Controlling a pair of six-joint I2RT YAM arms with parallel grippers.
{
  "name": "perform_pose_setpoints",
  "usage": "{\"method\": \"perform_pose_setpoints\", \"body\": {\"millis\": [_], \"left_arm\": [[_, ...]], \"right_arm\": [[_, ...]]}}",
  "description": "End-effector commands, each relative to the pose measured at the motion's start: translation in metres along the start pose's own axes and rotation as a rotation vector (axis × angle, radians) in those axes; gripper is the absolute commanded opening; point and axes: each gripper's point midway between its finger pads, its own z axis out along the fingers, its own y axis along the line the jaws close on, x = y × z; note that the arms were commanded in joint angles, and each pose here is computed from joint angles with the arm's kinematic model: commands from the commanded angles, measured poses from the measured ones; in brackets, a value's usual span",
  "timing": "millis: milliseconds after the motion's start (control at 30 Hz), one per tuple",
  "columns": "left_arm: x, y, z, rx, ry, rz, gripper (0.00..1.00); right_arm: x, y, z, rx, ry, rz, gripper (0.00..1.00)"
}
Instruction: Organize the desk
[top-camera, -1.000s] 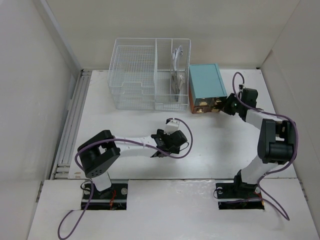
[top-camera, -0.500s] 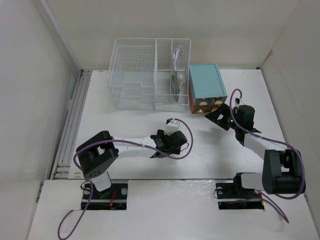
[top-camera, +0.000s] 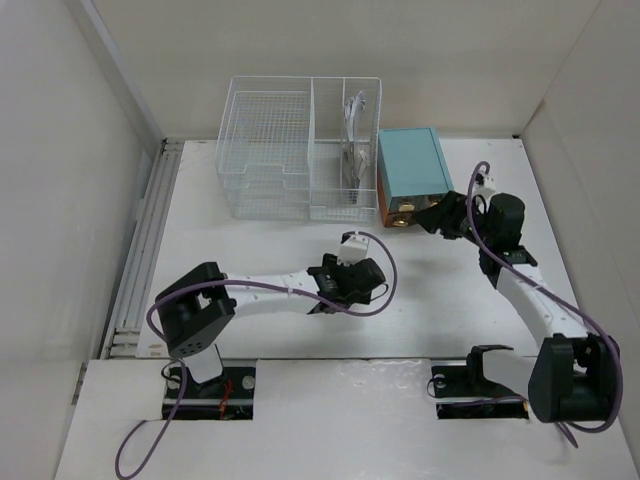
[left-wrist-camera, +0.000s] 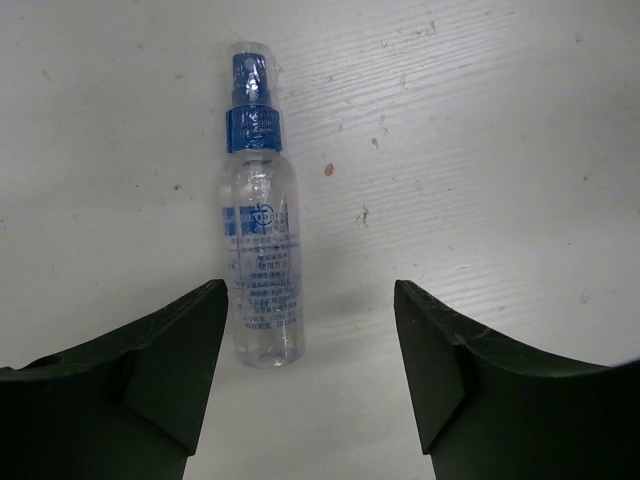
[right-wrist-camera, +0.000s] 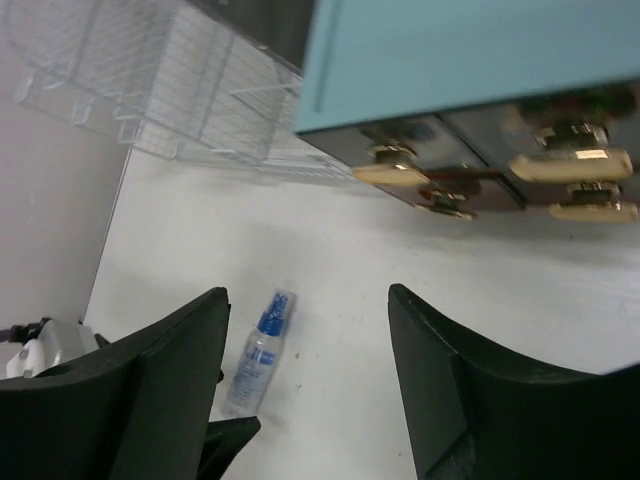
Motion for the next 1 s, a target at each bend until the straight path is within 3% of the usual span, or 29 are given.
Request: {"method": "perform_pose_setpoints", "body": {"millis": [0, 133, 167, 200, 233, 333, 400, 533, 633, 733, 867, 967], "left_arm": [[-0.027, -0.006, -0.031, 0.003, -0.074, -0.023, 0.65], [-0.052, -0.015, -0.051, 0.038, -0.13, -0.071, 0.65], [-0.056, -0.024, -0.056, 0.086, -0.13, -0.069, 0.63], [-0.055, -0.032, -0.056, 0.128, -0.125, -0.066, 0.63], [-0.068, -0.048, -0.057, 0.202, -0.153, -0.103, 0.61], [-0.066, -0.078, -0.052, 0.382, -0.106, -0.119, 0.41], [-0.083, -0.1, -0.05, 0.503, -0.124, -0.164, 0.25], [-0.101, -0.126, -0.032, 0.648, -0.139, -0.264, 0.14], [-0.119, -0.143, -0.018, 0.742, -0.166, -0.413, 0.01], [-0.128, -0.157, 0.005, 0.757, -0.163, -0.538, 0.01], [-0.135, -0.159, 0.034, 0.756, -0.187, -0.675, 0.1], [-0.143, -0.145, 0.05, 0.752, -0.232, -0.792, 0.25]], "right_arm": [[-0.019, 0.028, -0.016, -0.089, -0.009, -0.159, 0.7], [-0.047, 0.049, -0.032, -0.093, -0.085, -0.309, 0.7], [-0.057, 0.047, -0.036, -0.051, -0.112, -0.346, 0.62], [-0.06, 0.043, -0.041, -0.006, -0.103, -0.369, 0.33], [-0.068, 0.04, -0.044, 0.032, -0.111, -0.443, 0.19], [-0.102, 0.04, -0.068, 0.145, -0.178, -0.569, 0.0], [-0.125, 0.043, -0.092, 0.221, -0.271, -0.654, 0.0], [-0.15, 0.059, -0.132, 0.292, -0.447, -0.725, 0.0], [-0.153, 0.058, -0.138, 0.302, -0.47, -0.683, 0.01], [-0.151, 0.056, -0.138, 0.299, -0.461, -0.668, 0.09], [-0.149, 0.057, -0.14, 0.297, -0.462, -0.659, 0.12], [-0.15, 0.06, -0.143, 0.294, -0.472, -0.663, 0.12]]}}
